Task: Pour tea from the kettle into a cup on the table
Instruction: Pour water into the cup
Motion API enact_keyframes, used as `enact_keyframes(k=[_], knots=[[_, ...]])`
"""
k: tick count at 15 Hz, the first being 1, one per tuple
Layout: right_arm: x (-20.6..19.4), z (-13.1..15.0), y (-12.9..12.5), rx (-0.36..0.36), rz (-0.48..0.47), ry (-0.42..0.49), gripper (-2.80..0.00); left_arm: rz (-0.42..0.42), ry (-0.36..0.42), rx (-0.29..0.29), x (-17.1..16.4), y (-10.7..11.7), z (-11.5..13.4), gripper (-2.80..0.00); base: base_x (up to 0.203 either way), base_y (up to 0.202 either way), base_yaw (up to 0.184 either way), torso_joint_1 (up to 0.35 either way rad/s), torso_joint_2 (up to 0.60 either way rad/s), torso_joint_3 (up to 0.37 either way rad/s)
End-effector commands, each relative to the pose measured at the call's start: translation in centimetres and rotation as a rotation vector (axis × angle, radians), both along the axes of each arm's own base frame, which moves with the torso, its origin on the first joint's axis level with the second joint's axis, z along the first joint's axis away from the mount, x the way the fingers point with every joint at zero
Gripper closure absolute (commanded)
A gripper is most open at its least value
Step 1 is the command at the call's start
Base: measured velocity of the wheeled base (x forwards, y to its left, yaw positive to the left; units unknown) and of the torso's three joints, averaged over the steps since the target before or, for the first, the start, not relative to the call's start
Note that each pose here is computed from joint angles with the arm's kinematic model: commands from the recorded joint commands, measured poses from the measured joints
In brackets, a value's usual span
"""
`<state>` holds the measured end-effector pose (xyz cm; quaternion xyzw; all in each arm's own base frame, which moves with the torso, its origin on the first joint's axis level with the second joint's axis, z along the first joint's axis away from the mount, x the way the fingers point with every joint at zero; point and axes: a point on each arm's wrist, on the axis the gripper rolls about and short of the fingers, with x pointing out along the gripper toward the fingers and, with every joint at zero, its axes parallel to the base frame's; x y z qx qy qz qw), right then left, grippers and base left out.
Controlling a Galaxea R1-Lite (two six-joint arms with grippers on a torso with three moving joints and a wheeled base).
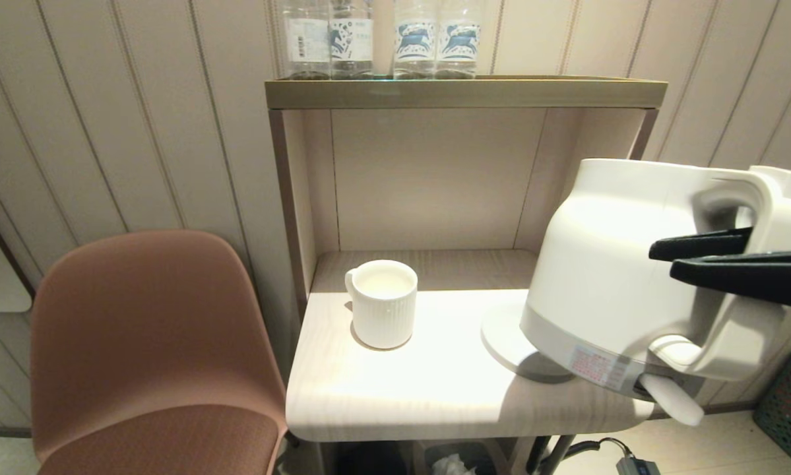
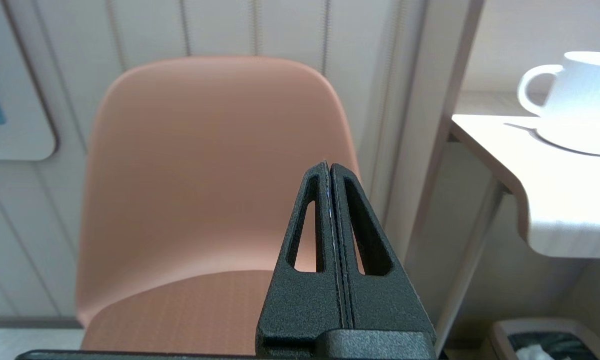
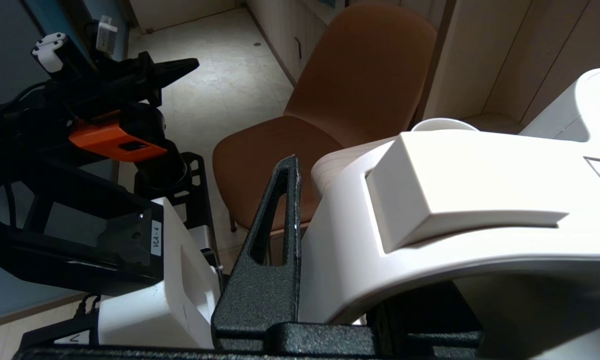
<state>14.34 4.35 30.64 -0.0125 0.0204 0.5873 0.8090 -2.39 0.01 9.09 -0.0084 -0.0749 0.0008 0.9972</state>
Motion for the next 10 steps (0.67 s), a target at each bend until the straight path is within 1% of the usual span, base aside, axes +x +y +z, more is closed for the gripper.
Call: enact_keyframes(k=[1, 4, 7, 10], knots=[[0.2, 0.0, -0.4, 0.002, -0.009, 0.002, 0.00, 0.000, -0.002, 0.000, 0.0, 0.0, 0.0, 0.00, 0.000, 0.000, 0.000, 0.000, 0.00, 0.000], [0.2, 0.0, -1.2, 0.010, 0.003, 0.000, 0.00, 0.000, -0.002, 0.000, 0.0, 0.0, 0.0, 0.00, 0.000, 0.000, 0.000, 0.000, 0.00, 0.000], [0.1, 0.0, -2.3, 0.023, 0.060, -0.004, 0.00, 0.000, -0.002, 0.000, 0.0, 0.0, 0.0, 0.00, 0.000, 0.000, 0.000, 0.000, 0.00, 0.000], [-0.1, 0.2, -3.2, 0.038, 0.149, -0.010, 0.00, 0.000, -0.002, 0.000, 0.0, 0.0, 0.0, 0.00, 0.000, 0.000, 0.000, 0.000, 0.00, 0.000]])
